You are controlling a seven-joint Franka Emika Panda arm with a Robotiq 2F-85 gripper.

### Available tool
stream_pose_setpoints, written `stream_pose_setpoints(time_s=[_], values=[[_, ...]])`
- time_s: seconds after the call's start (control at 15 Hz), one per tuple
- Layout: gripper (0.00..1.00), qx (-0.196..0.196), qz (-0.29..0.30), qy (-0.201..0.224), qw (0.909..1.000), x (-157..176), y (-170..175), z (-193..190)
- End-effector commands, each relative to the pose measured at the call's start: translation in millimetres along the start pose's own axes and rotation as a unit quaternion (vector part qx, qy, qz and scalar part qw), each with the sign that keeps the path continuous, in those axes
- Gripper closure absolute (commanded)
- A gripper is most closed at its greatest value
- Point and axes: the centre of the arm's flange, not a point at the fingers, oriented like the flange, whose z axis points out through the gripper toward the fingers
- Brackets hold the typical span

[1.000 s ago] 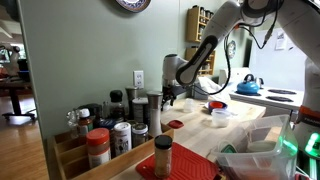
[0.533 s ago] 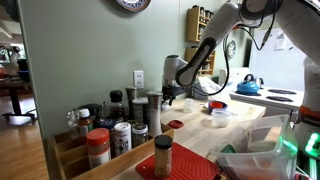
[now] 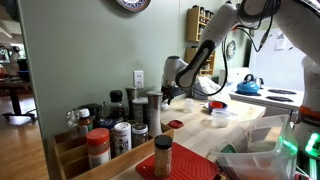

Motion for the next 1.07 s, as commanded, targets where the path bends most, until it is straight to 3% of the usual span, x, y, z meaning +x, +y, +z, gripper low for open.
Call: stream_pose_setpoints(time_s=[0.0,0.2,0.33,0.6,0.8,1.0], values=[[0.00,0.007,0.005,0.013,0.9999,2,-2,15],[0.00,0.006,0.001,0.022,0.9997,1,-2,14],[0.17,0.005,0.000,0.023,0.9997,1,-2,14],[0.21,0.002,-0.002,0.022,0.9997,-1,-2,13],[0.31,-0.003,-0.005,0.021,0.9998,-2,0,8],[0.31,-0.007,-0.012,0.015,0.9998,-7,2,-4]])
